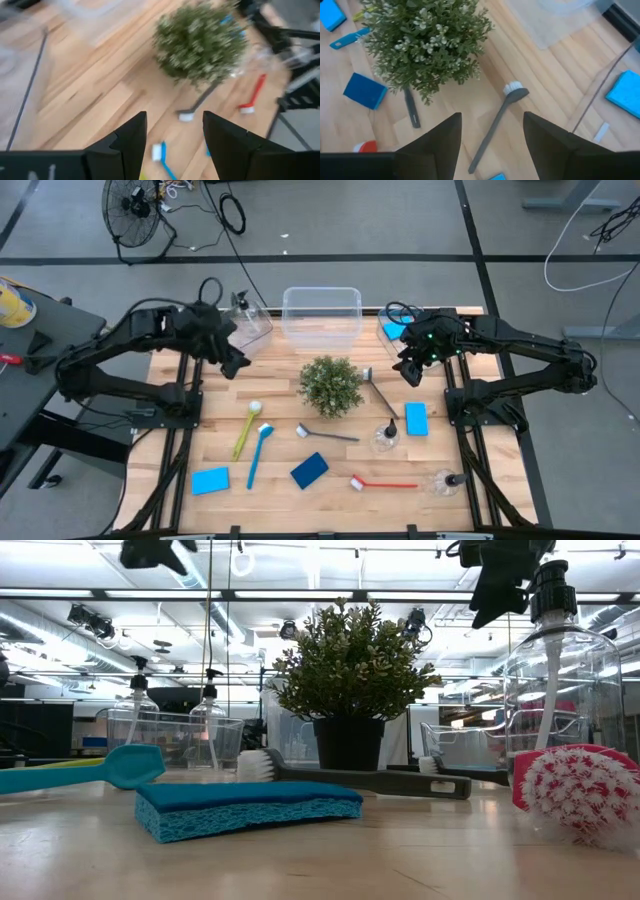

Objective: Pick & Place Kitchen Sink Supplies
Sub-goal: Put the green dish brush into the white bin

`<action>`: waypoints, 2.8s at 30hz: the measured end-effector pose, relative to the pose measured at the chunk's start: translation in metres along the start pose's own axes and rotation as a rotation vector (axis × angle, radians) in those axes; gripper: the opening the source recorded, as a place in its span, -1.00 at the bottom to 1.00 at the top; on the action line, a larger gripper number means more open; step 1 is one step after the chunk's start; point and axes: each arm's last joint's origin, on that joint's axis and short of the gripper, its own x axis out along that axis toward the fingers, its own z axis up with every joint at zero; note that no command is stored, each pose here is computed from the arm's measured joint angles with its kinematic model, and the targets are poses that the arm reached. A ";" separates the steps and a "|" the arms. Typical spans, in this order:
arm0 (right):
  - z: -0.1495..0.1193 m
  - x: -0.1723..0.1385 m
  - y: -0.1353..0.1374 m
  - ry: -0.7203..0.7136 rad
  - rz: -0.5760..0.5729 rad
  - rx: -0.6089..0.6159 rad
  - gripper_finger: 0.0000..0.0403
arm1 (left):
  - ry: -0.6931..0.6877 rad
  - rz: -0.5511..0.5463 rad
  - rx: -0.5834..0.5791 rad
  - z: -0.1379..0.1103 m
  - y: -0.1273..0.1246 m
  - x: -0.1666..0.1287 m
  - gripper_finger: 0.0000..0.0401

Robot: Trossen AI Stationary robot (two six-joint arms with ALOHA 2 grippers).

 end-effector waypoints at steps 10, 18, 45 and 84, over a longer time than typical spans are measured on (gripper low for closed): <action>0.000 0.000 0.000 -0.001 -0.003 0.000 0.06 | 0.036 0.150 -0.108 -0.025 -0.017 0.004 -0.02; 0.001 0.000 0.000 -0.012 0.000 -0.004 0.06 | 0.148 0.279 -0.003 -0.045 -0.034 0.023 -0.02; 0.005 0.000 0.001 -0.052 0.011 -0.032 0.06 | 0.222 0.426 -0.144 -0.136 -0.020 0.120 -0.02; 0.005 0.000 0.000 -0.070 -0.049 -0.031 0.06 | 0.323 0.427 -0.244 -0.174 -0.009 0.183 -0.02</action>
